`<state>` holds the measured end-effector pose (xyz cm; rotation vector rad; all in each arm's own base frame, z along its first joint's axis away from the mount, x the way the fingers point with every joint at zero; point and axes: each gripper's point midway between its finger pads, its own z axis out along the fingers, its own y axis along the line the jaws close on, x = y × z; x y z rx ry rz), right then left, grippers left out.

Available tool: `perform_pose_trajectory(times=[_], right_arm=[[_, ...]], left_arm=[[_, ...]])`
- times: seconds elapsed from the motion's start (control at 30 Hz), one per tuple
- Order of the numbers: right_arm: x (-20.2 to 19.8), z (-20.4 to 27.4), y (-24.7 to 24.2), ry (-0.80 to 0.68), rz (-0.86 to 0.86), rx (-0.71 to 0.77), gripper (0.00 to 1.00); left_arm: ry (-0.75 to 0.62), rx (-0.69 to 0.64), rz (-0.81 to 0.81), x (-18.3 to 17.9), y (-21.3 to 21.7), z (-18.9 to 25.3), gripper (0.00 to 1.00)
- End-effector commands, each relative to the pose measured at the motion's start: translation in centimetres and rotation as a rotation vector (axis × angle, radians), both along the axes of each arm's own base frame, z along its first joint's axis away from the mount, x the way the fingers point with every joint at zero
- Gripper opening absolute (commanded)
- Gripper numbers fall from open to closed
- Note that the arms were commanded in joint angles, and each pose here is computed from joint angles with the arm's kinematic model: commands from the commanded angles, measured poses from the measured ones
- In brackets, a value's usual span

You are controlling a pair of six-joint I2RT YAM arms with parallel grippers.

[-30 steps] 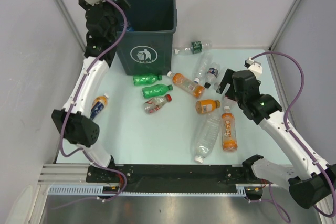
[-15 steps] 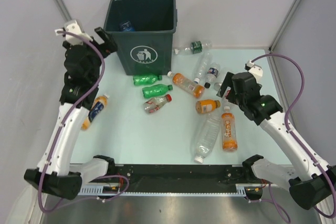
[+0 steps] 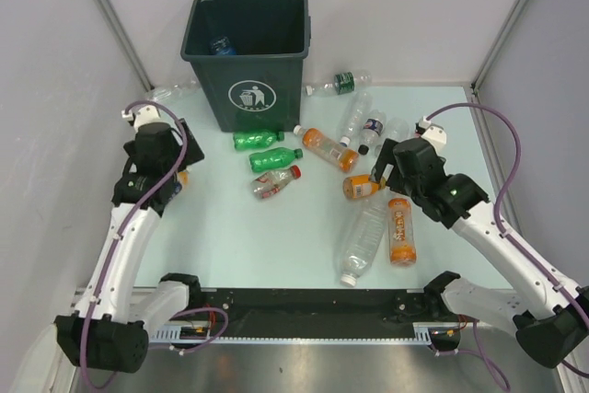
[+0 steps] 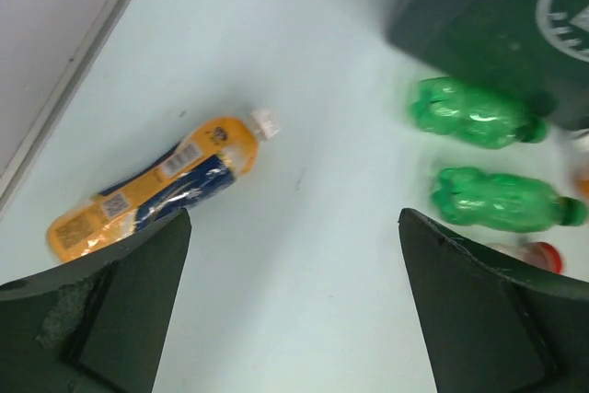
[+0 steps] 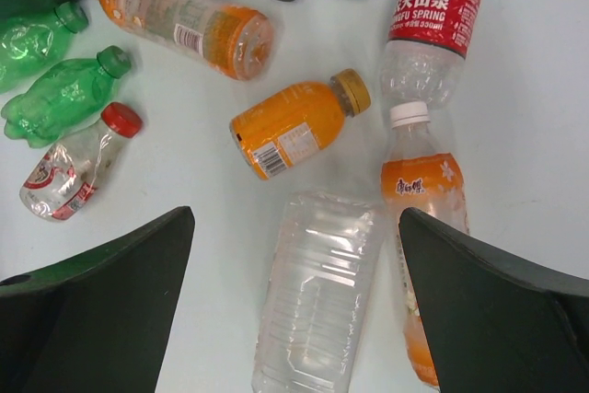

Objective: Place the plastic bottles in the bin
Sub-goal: Place the plastic bottle in the trash bin, then pick up the plastic bottle at the center of the board.

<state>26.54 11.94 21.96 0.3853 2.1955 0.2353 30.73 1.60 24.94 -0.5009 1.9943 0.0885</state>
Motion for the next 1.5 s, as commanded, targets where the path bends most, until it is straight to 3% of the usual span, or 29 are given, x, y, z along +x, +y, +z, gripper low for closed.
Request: perform_pose_trajectory(times=[0.0,0.27,0.4,0.53,0.67,0.97,1.17,1.47], right_arm=[[-0.7,0.4,-0.5,-0.031,-0.039,0.026,1.00],[-1.6,-1.0,0.3,-0.011,-0.037,0.072,1.00],[-1.8,-1.0,0.5,-0.016,-0.040,0.089,1.00],[-2.2,-0.5,0.4,-0.030,-0.054,0.111,1.00],[-2.7,-0.5,0.4,-0.028,-0.064,0.123,1.00],[-2.6,0.6,1.8,-0.064,-0.023,0.173,0.99],[-2.3,-0.3,2.6,-0.037,-0.022,0.163,0.98],[-1.1,-0.9,4.4,-0.034,0.023,0.156,0.97]], left_arm=[[0.101,-0.022,-0.054,-0.1,1.9,-2.6,1.00],[0.284,-0.092,0.043,0.8,5.4,-8.3,1.00],[0.308,-0.242,0.110,1.3,5.9,-11.4,1.00],[0.319,-0.273,0.262,0.5,7.9,-12.5,1.00],[0.298,-0.314,0.445,-0.8,9.2,-12.5,1.00],[0.256,-0.592,0.794,-3.3,9.4,-15.5,1.00],[0.191,-0.733,0.937,-3.8,8.7,-17.2,1.00],[0.048,-0.797,1.077,-3.4,10.6,-18.8,1.00]])
